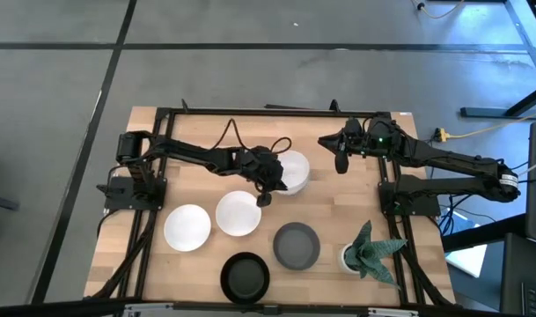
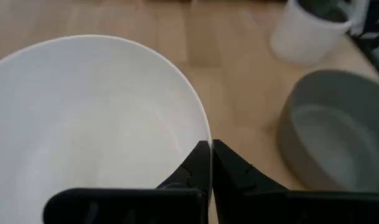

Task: Nest bowls inside each other
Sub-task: Stack the white bowl on the white bowl

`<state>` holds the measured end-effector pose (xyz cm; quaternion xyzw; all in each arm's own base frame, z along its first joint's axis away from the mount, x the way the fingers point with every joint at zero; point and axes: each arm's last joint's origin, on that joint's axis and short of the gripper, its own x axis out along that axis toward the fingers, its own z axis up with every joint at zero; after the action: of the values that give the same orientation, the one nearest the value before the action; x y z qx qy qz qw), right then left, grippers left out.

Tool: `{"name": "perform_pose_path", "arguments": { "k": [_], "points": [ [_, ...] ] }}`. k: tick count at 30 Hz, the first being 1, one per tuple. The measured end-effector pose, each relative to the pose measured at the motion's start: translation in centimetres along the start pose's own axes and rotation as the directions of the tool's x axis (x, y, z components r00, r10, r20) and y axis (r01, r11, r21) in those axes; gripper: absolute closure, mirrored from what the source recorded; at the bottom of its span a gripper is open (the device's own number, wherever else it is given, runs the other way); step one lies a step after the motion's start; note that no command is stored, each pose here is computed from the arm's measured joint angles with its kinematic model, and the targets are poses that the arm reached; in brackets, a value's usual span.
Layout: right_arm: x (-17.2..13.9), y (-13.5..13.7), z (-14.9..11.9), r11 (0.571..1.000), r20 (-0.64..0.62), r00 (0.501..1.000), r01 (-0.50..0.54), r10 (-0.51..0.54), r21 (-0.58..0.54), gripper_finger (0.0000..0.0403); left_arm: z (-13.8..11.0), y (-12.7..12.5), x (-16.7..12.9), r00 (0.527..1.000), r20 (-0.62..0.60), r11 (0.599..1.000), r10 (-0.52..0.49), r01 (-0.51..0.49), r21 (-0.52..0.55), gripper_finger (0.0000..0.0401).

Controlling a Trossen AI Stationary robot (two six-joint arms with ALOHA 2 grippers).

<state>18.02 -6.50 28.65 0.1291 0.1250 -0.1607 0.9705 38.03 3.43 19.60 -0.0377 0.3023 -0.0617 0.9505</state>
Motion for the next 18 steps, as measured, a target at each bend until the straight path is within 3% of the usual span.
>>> {"name": "perform_pose_path", "arguments": {
  "k": [18],
  "points": [
    [0.0,-0.02,-0.09,1.0,-0.01,1.0,0.003,-0.003,-0.007,0.0345,0.57,0.53,-0.13,0.998,0.06,1.0,0.02,-0.019,-0.013,0.0356]
  ]
}}
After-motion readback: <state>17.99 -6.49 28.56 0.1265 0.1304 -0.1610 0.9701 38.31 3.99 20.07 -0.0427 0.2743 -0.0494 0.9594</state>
